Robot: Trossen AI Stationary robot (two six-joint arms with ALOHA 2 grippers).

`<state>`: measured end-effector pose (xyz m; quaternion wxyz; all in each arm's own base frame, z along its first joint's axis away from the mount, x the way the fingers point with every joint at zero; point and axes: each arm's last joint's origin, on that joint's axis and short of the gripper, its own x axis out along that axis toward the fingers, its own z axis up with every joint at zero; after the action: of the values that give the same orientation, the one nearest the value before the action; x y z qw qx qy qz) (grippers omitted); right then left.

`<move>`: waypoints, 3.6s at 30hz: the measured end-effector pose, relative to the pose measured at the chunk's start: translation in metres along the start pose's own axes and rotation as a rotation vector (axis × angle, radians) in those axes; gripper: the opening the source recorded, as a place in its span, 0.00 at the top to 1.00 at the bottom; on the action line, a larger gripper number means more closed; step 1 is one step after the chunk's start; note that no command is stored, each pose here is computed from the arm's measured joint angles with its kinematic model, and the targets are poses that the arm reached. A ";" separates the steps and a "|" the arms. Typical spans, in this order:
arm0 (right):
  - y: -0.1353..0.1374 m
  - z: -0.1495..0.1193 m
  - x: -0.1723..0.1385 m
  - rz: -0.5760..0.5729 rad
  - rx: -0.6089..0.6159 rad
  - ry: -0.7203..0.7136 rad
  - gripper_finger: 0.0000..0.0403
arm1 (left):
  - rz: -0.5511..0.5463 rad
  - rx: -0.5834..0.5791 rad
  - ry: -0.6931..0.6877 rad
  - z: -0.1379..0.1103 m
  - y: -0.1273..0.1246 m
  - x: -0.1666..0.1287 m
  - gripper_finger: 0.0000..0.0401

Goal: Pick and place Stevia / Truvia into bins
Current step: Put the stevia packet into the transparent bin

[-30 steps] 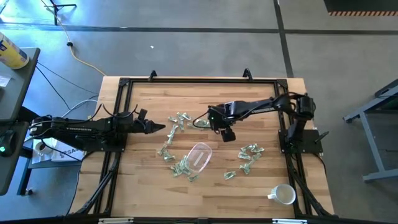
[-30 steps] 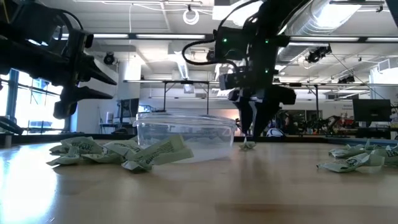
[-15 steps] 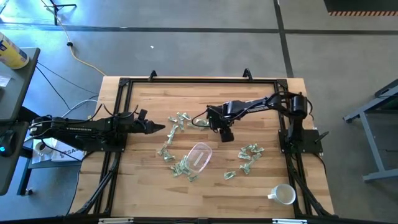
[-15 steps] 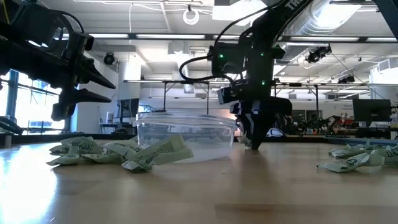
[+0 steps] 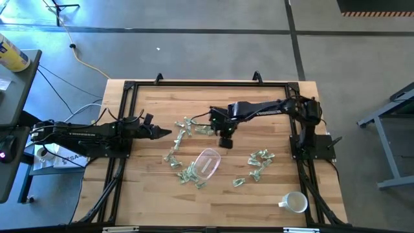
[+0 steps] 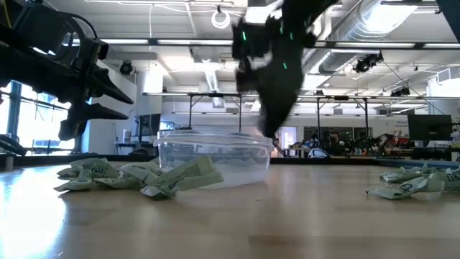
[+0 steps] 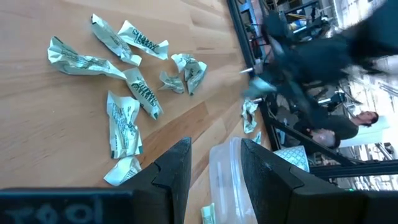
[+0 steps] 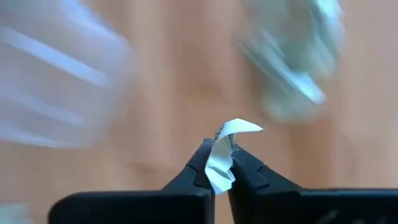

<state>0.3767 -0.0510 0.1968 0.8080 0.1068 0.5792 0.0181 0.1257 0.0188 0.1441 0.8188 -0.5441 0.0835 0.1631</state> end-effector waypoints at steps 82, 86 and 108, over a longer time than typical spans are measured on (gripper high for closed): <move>0.188 -0.116 0.063 -0.144 -0.071 0.141 0.50 | 0.042 0.109 0.033 -0.002 0.005 0.000 0.57; 0.188 -0.117 0.069 -0.149 -0.012 0.166 0.51 | 0.042 0.108 0.034 -0.002 0.005 0.000 0.57; 0.116 -0.064 0.002 -0.166 0.417 -0.114 0.98 | 0.042 0.109 0.034 -0.002 0.005 0.000 0.57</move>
<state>0.3277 0.0721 0.1981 0.7986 0.2243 0.5306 -0.1744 0.1240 0.0182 0.1393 0.8420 -0.4997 0.1172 0.1662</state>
